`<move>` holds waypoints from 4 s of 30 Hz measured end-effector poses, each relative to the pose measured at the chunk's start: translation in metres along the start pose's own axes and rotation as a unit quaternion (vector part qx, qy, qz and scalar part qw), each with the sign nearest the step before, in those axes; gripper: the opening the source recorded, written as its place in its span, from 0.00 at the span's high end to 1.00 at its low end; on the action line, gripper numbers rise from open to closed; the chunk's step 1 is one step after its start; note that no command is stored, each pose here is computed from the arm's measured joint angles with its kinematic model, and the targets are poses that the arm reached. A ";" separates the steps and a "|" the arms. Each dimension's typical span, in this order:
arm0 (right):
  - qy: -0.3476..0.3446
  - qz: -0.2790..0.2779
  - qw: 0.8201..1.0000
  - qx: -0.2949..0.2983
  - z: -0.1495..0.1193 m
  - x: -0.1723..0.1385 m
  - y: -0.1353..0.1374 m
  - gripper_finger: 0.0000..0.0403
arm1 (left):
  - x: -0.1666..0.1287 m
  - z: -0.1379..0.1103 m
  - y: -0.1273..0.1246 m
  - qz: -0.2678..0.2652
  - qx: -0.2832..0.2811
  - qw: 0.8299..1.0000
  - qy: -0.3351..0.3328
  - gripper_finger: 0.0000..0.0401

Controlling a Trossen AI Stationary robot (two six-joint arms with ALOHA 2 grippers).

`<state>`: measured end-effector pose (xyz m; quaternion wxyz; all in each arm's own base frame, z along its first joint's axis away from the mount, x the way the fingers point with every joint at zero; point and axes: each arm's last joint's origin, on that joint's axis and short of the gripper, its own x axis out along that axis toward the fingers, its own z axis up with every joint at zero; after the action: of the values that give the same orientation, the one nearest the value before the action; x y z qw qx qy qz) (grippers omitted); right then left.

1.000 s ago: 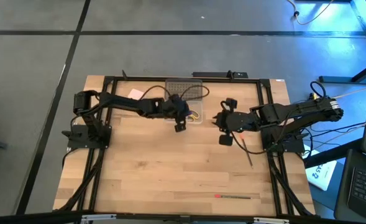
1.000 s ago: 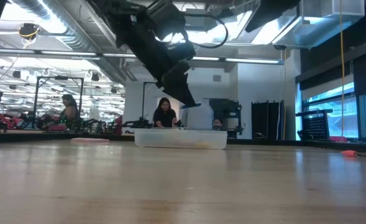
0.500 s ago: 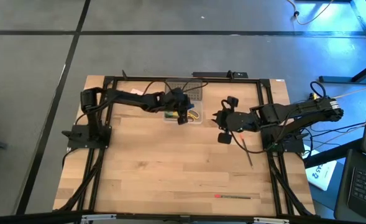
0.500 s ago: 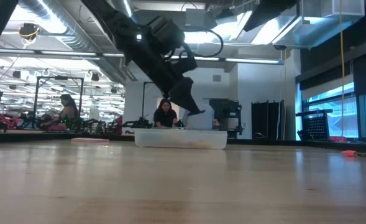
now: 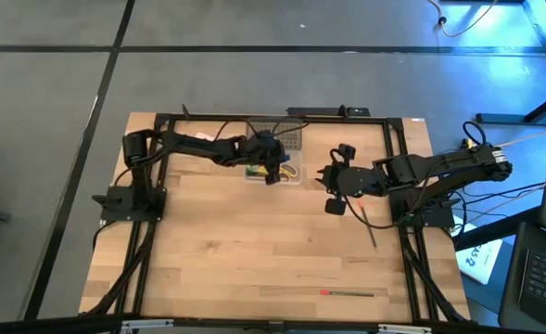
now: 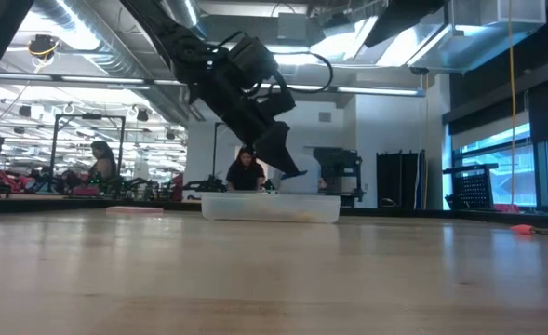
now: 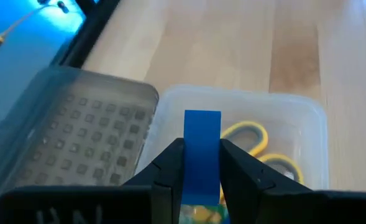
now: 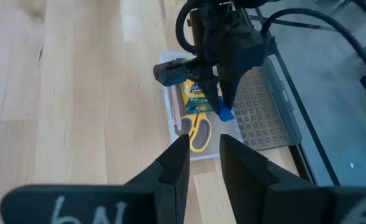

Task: Pack school essentials
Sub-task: Put the blue eraser into the black supply box, then put the top black pencil into the black supply box

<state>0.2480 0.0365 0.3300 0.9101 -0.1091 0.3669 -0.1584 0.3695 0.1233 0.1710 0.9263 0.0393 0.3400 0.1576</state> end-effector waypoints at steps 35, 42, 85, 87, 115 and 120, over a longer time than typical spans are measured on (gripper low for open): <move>-0.004 0.001 1.000 0.002 0.001 0.000 0.000 0.77 | 0.029 -0.025 0.011 -0.007 -0.003 1.000 0.030 0.65; -0.004 0.001 1.000 0.002 0.001 0.000 0.000 0.77 | 0.022 -0.018 0.011 0.010 -0.046 0.999 0.022 0.57; -0.013 0.049 0.998 0.049 0.004 0.000 0.002 0.77 | -0.183 0.007 -0.160 -0.005 -0.124 0.991 0.052 0.58; 0.015 0.090 0.993 0.074 0.000 0.000 0.004 0.77 | -0.186 0.005 -0.163 -0.001 -0.117 0.992 0.047 0.58; 0.348 -0.019 0.866 0.359 -0.057 -0.011 -0.017 0.63 | -0.186 0.006 -0.161 0.015 -0.113 0.993 0.038 0.58; 0.358 -0.034 0.852 0.380 -0.068 0.002 -0.020 0.53 | -0.186 0.006 -0.161 0.015 -0.113 0.993 0.038 0.58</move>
<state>0.1974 0.0116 0.2876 0.6806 0.2969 0.5748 -0.3440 0.2825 -0.0885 0.2619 0.9088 -0.0668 0.3544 0.2099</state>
